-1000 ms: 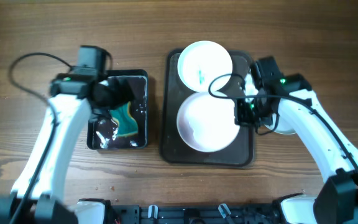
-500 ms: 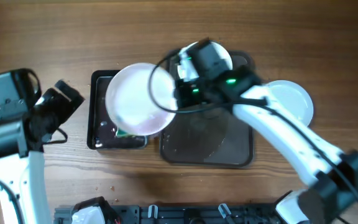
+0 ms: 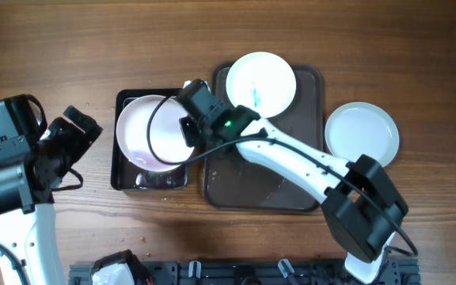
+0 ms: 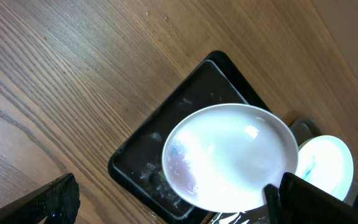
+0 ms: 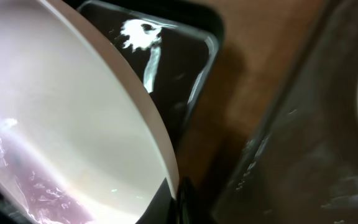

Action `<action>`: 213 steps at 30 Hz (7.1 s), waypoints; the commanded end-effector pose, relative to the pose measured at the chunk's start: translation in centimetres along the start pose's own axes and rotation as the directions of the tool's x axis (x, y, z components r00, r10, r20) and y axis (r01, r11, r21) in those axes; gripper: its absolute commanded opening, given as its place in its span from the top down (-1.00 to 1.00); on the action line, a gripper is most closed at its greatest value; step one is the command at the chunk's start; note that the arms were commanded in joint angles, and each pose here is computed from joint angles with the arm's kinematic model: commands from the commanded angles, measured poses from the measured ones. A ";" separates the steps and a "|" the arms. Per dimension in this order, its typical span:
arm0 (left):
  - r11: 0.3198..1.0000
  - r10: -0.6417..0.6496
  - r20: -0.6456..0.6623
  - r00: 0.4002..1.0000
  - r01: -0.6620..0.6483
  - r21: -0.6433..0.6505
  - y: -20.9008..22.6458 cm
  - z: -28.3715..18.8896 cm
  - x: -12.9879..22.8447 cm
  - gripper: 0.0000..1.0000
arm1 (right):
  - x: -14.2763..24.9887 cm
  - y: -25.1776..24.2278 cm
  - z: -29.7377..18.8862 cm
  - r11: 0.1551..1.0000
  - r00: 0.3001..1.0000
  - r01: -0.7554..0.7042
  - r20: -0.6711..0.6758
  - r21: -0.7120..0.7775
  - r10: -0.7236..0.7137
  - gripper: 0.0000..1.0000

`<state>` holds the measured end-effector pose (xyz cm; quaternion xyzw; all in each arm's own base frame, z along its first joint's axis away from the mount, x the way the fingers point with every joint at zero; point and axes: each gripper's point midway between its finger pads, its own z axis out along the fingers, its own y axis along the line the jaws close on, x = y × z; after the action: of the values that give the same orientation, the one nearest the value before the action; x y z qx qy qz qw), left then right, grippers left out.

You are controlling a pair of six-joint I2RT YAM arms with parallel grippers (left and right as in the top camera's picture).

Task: Clean dirty plates on tray and stack at the side
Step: 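Lift the plate with the right gripper and rinse it over the small tray, then carry the plate right and stack it on the first clean plate, then reach the right gripper to the last blue-smeared plate on the tray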

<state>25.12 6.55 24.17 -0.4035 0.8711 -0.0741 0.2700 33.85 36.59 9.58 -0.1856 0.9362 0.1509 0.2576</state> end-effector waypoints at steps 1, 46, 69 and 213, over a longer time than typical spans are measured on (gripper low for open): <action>1.000 0.008 0.011 1.000 -0.008 0.016 -0.2 -0.5 -0.3 -1.00 | -3.9 -0.9 -4.0 0.963 0.968 0.132 0.181 0.237 -0.177 0.91; 1.000 0.008 0.011 1.000 -0.008 0.016 -0.2 -0.5 -0.3 -1.00 | -8.5 4.7 -16.6 0.562 0.631 0.425 0.213 0.710 -0.746 0.92; 1.000 0.007 0.014 1.000 -0.008 0.019 -0.3 -0.5 -0.3 -1.00 | -9.1 4.7 -17.7 0.618 0.664 0.313 0.300 0.721 -0.685 0.91; 0.995 0.010 -0.097 0.995 0.000 0.097 -1.4 -0.6 1.9 -1.00 | -2.8 -27.6 -0.6 0.977 0.990 -0.118 -0.058 0.176 0.130 -0.01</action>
<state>24.65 4.16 23.82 -0.3908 0.8796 -0.1311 0.2374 45.88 12.91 8.74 -0.0963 0.9644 0.0965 0.2264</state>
